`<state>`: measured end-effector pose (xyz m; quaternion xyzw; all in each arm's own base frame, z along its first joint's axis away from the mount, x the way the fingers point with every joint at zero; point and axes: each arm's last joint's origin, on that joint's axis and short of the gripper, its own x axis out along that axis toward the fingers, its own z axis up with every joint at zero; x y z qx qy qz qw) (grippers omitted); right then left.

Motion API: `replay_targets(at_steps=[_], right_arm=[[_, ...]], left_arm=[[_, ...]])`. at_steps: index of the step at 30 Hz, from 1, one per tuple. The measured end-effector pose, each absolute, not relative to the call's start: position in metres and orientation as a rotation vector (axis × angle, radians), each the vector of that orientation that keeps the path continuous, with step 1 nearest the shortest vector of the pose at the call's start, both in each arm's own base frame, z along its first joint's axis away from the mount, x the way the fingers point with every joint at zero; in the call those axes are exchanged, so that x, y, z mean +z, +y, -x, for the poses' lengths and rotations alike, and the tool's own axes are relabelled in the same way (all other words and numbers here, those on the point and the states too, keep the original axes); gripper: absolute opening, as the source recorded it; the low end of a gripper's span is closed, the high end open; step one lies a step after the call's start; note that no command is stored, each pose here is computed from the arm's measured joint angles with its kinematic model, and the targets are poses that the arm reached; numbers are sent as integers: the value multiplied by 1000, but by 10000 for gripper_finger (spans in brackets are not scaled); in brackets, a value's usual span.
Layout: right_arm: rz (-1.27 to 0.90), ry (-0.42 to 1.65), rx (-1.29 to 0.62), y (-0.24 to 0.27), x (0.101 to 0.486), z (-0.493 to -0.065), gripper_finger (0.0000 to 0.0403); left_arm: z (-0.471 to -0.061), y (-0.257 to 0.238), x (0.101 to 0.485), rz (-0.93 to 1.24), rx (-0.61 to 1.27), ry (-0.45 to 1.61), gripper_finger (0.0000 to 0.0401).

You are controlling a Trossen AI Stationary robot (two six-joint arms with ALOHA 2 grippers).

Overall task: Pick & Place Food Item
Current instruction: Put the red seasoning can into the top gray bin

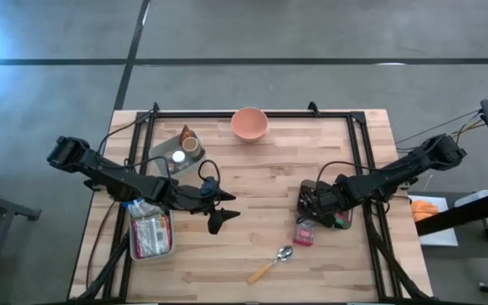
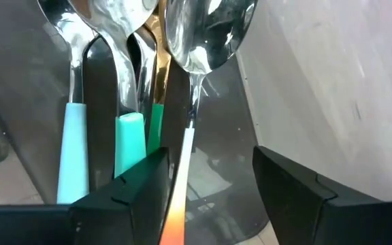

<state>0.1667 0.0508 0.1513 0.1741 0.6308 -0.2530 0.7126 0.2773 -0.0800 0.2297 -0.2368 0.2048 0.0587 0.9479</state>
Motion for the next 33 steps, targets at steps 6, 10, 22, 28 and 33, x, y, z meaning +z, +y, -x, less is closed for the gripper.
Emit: replay_targets(at_steps=[6,10,22,28,33], right_arm=[[-385,1394,-547,53,159,-171,213],[-367,1395,-527,55,174,-178,213],[-516,1285,-600,60,209,-194,213],[-826,1357,-665,65,209,-192,213],[-1017,1355,-738,75,215,-193,213]], left_arm=[[-277,-80,229,482,120,418,313],[-277,-80,229,481,120,420,313],[-275,-79,226,468,132,458,313],[-270,-78,227,461,126,499,313],[-264,-77,233,438,103,502,313]])
